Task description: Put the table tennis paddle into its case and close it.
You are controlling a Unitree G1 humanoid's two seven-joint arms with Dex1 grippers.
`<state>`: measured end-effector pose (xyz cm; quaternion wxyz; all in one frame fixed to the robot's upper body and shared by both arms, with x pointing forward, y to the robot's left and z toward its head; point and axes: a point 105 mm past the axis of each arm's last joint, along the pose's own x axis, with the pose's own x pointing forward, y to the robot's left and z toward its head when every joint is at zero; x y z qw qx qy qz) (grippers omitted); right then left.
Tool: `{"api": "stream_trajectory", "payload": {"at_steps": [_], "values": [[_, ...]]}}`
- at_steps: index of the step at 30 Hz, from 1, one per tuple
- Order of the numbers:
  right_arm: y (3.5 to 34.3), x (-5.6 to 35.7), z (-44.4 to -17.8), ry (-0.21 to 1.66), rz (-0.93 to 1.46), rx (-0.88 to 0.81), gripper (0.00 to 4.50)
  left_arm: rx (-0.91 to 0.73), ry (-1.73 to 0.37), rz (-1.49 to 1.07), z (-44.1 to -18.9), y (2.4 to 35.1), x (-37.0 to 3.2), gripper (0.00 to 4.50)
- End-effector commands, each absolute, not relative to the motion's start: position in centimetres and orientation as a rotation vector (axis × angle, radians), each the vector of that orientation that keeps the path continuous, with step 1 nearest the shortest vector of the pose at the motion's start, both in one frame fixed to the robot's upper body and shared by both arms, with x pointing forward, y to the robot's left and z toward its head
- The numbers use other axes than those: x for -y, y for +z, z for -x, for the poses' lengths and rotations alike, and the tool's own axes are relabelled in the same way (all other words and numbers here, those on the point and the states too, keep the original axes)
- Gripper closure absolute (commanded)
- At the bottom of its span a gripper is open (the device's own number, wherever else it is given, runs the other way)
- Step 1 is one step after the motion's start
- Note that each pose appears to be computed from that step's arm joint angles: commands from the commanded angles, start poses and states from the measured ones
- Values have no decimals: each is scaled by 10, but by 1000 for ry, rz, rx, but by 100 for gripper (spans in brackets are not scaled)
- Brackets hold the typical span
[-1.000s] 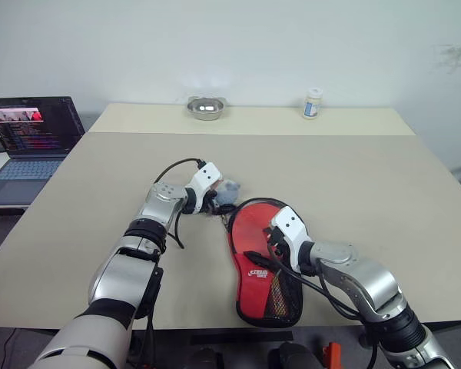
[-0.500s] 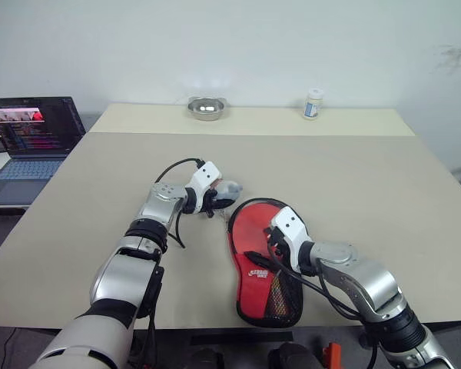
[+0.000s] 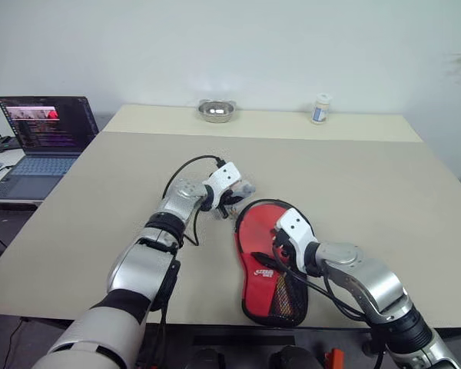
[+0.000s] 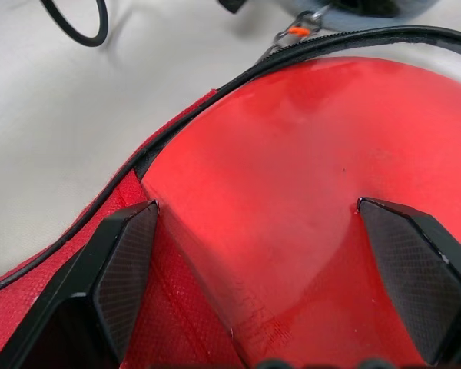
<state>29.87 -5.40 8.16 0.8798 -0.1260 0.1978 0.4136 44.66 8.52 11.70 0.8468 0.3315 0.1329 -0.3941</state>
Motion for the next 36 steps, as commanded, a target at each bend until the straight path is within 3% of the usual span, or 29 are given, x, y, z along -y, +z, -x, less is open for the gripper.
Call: {"api": "stream_trajectory", "payload": {"at_steps": [1,10,17,28,36], "values": [[36,73,-286,821,275,-616,0,-178,-772,-818,-458,143,-72,390],[22,84,-272,844,277,-707,0,29,-625,-1139,-469,178,-32,391],[14,91,-259,866,294,-760,0,209,-598,-1318,-462,194,10,391],[9,88,-239,883,270,-803,0,524,-677,-1579,-428,195,86,391],[10,82,-233,885,263,-810,0,699,-817,-1531,-386,197,145,391]]}}
